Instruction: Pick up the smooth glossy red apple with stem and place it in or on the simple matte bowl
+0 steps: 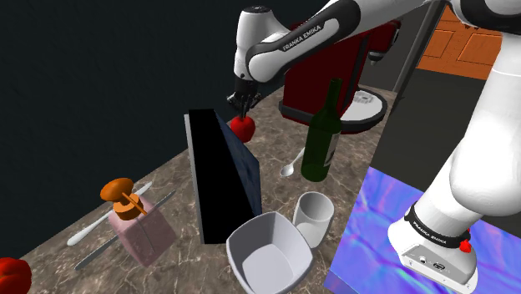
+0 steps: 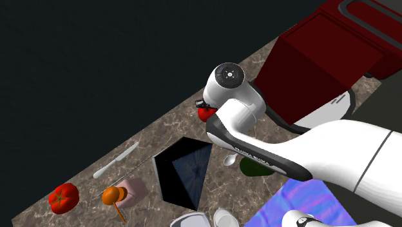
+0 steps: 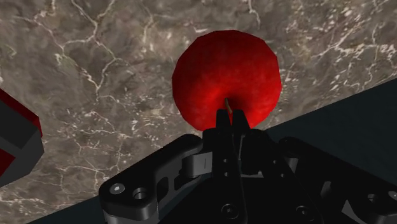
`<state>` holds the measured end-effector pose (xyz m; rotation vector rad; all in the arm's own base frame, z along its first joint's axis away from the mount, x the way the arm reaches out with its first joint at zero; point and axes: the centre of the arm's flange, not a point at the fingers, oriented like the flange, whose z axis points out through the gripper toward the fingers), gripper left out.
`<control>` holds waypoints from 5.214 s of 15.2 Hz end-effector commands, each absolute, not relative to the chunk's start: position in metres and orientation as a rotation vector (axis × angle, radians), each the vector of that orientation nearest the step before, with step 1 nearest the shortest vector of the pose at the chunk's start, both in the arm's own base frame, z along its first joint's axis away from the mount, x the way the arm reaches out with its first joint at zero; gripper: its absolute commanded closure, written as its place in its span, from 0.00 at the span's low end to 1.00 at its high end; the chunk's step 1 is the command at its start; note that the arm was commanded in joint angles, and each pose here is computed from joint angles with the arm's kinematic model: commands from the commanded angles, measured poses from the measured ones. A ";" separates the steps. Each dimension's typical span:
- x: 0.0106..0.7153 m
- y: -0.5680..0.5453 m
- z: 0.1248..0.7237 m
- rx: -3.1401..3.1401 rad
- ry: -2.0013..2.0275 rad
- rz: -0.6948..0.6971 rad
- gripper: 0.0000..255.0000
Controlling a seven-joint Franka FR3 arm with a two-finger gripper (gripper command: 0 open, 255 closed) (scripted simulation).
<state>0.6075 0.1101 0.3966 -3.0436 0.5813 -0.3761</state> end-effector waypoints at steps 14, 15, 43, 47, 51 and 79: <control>0.608 0.110 0.475 -3.044 0.581 -0.376 1.00; 0.608 0.110 0.480 -3.044 0.581 -0.376 1.00; 0.503 0.189 0.592 -3.044 0.581 -0.376 1.00; 0.462 0.220 0.599 -3.044 0.581 -0.376 1.00; 0.420 0.252 0.607 -3.044 0.581 -0.376 1.00; 0.218 0.404 0.595 -3.044 0.581 -0.376 1.00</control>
